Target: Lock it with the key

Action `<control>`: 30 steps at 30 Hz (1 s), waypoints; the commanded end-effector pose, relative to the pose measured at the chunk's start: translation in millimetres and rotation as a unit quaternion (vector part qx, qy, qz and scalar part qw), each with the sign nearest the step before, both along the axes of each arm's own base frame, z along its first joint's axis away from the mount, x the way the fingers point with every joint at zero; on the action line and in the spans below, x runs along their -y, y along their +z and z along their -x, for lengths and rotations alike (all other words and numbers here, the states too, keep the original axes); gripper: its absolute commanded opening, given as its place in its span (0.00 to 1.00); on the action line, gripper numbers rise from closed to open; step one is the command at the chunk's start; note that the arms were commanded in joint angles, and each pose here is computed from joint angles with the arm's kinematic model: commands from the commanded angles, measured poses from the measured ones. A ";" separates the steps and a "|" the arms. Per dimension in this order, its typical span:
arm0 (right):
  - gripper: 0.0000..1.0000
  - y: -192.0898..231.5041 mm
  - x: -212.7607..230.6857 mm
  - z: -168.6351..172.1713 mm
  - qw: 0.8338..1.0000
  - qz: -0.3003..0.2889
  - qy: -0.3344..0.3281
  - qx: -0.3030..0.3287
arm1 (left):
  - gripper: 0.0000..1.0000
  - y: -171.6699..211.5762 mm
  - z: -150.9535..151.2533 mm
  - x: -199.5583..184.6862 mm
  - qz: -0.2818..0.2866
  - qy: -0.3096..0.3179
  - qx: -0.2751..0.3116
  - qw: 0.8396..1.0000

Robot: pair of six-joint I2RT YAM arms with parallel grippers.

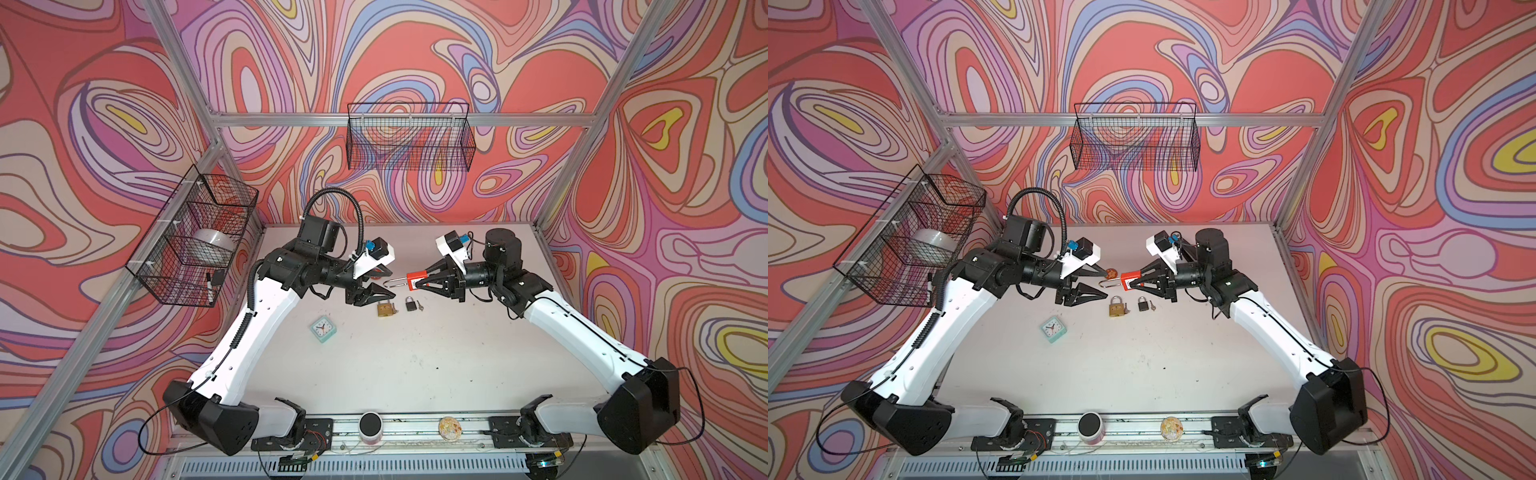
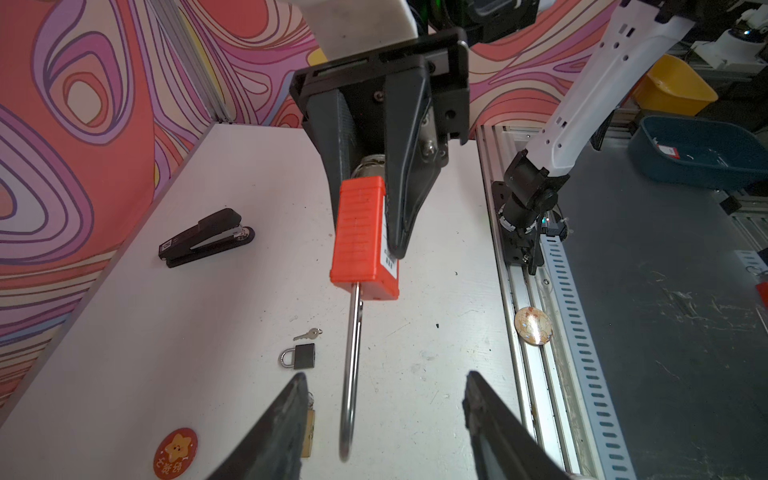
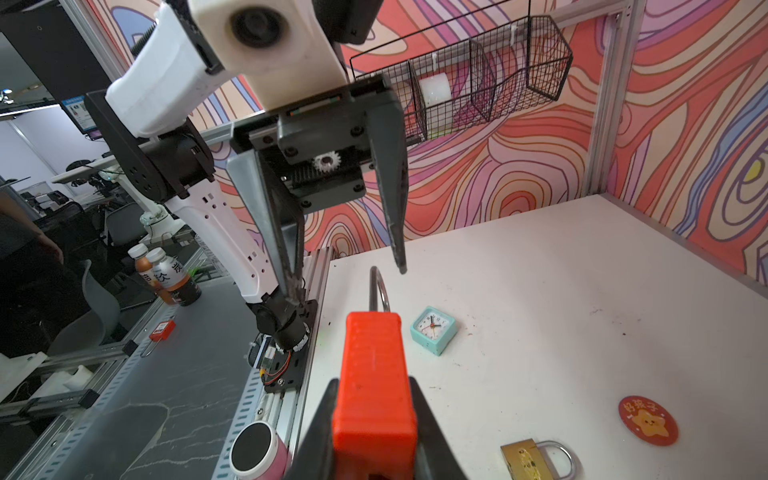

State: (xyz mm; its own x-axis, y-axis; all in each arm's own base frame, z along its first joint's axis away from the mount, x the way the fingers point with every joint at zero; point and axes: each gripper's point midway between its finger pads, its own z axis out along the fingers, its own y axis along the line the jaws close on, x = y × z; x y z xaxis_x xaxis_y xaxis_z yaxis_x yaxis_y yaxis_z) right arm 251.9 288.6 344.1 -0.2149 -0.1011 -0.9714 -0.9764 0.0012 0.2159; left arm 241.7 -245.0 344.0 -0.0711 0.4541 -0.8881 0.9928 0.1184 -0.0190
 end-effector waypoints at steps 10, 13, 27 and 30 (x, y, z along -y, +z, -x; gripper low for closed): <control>0.00 37.1 8.7 10.3 0.998 -0.059 0.011 0.027 | 0.45 17.0 -6.8 -7.4 0.022 0.009 -0.012 1.000; 0.00 38.6 8.9 10.7 0.997 -0.066 0.013 0.025 | 0.38 20.9 -7.1 -5.7 0.030 0.005 -0.015 0.999; 0.00 31.9 7.1 1.8 0.997 -0.069 -0.001 0.034 | 0.01 19.6 -4.1 -2.4 0.041 -0.005 -0.047 0.998; 0.00 28.9 6.9 -0.6 0.997 -0.064 -0.006 0.038 | 0.00 20.7 -3.3 -1.8 0.044 -0.008 -0.050 0.998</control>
